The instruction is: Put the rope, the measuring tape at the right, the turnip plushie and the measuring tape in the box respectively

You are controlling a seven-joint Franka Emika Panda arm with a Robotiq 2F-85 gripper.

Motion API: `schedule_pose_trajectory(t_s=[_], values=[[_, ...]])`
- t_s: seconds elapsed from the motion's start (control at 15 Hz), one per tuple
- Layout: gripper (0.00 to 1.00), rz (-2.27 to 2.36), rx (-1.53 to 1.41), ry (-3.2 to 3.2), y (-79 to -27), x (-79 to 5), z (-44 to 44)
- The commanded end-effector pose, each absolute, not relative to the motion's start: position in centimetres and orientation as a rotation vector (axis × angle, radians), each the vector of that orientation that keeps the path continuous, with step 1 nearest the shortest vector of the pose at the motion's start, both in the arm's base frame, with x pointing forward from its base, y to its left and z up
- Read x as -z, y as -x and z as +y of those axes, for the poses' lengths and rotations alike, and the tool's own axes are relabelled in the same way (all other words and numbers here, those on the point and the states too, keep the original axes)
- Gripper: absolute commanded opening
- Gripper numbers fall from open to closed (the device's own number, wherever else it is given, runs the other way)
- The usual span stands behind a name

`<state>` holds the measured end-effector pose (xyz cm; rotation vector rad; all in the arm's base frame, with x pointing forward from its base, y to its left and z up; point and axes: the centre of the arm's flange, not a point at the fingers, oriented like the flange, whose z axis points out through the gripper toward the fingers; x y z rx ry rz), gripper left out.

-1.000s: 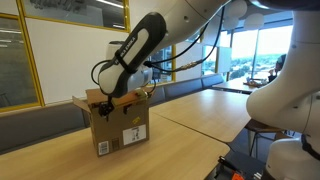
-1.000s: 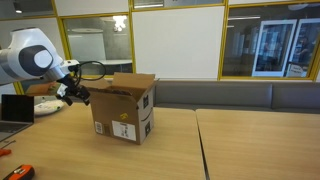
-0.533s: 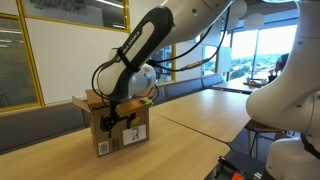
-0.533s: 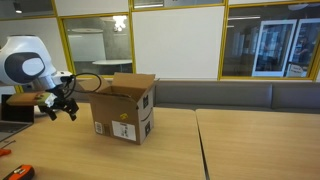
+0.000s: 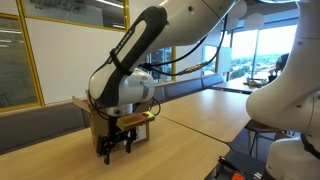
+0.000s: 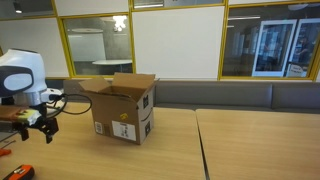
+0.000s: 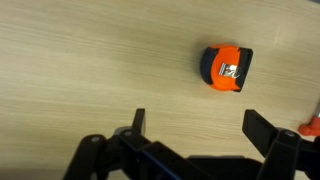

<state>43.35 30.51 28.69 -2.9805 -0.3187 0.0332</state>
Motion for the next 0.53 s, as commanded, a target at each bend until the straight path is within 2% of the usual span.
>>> schedule_pose_trajectory(t_s=[0.0,0.47], values=[[1.0,-0.334,-0.132,2.881,-43.4,-26.0,32.1],[1.0,-0.279,-0.228,2.763,-41.8,-21.1,33.9]])
